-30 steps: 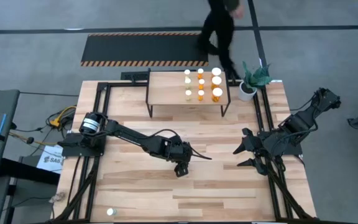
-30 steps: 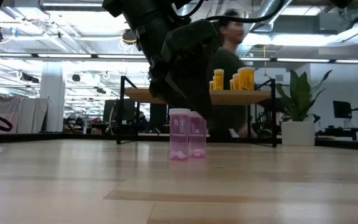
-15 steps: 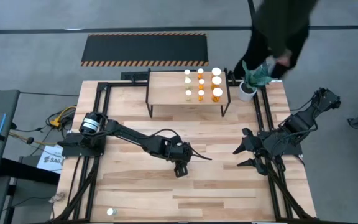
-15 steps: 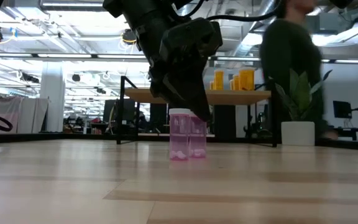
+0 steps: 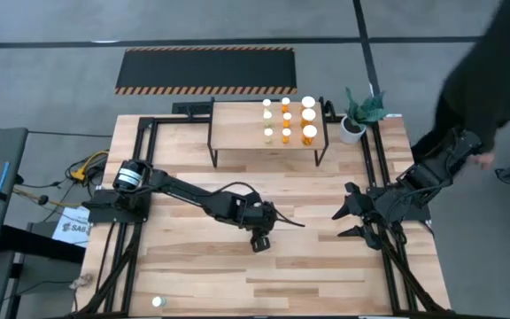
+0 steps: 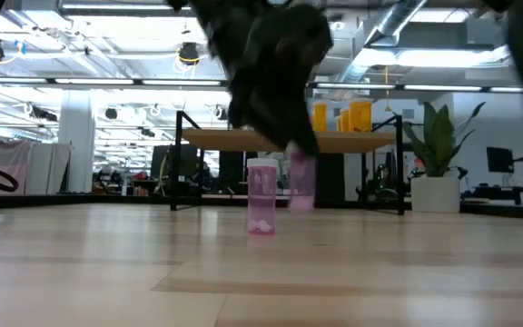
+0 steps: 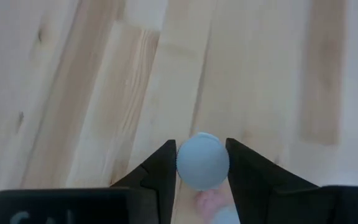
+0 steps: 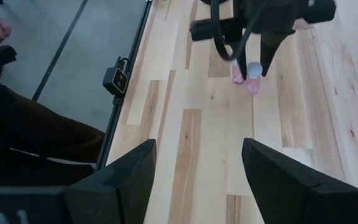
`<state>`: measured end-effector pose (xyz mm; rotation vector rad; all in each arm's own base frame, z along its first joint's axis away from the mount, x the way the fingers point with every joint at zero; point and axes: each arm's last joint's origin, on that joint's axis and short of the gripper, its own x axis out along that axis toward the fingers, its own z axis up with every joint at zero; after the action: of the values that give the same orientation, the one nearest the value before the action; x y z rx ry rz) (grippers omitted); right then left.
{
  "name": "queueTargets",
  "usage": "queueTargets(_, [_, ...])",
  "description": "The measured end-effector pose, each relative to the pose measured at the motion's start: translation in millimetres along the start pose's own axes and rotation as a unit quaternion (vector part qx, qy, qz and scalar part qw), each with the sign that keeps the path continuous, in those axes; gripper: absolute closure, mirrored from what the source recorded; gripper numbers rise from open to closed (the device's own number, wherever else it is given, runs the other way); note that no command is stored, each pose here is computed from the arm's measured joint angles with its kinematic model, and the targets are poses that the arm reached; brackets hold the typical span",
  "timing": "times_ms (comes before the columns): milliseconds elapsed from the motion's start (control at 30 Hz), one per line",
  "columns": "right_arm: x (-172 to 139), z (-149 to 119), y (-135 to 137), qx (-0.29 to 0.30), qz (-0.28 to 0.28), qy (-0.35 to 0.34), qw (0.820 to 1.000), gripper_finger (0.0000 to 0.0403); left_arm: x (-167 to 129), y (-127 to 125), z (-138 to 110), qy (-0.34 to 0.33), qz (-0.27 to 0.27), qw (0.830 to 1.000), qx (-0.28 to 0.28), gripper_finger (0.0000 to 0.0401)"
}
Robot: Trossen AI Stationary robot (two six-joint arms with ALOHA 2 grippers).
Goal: Pick and place medicine bottles onto shelf by color
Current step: Put the right small pink pill bottle on the shelf
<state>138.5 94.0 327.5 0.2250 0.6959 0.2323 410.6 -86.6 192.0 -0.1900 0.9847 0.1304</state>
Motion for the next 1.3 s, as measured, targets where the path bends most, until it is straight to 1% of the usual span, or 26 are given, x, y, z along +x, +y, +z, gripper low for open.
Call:
queueTargets(100, [0,0,0,0.0,0.0,0.0,1.0,0.0143,-15,0,17,0.001,0.0,1.0,-0.004,0.0295])
queueTargets(167, [0,0,0,0.0,0.0,0.0,1.0,0.0143,-30,2,34,-0.004,0.003,1.0,-0.009,0.0295])
queueTargets(267, [0,0,0,0.0,0.0,0.0,1.0,0.0143,-55,14,58,0.0,0.014,1.0,-0.023,0.0295])
queueTargets(400, [0,0,0,0.0,0.0,0.0,1.0,0.0143,-93,39,86,0.007,0.017,0.999,-0.041,0.0295])
queueTargets(600, [0,3,2,0.004,0.01,-0.017,1.0,0.0143,-145,93,115,-0.002,0.052,0.997,-0.055,0.0295])
queueTargets(767, [0,6,1,0.01,0.008,-0.025,1.0,0.0143,-176,149,123,0.001,0.1,0.993,-0.064,0.0296])
queueTargets(900, [1,12,-6,0.035,-0.004,-0.043,0.998,0.0143,-189,195,122,0.008,0.129,0.989,-0.069,0.0296])
queueTargets(1067, [3,23,-19,0.067,-0.029,-0.079,0.994,0.0143,-199,250,116,0.014,0.145,0.987,-0.071,0.0296])
queueTargets(1300, [3,33,-37,0.101,-0.07,-0.109,0.987,0.0143,-204,311,105,0.011,0.137,0.988,-0.071,0.0296])
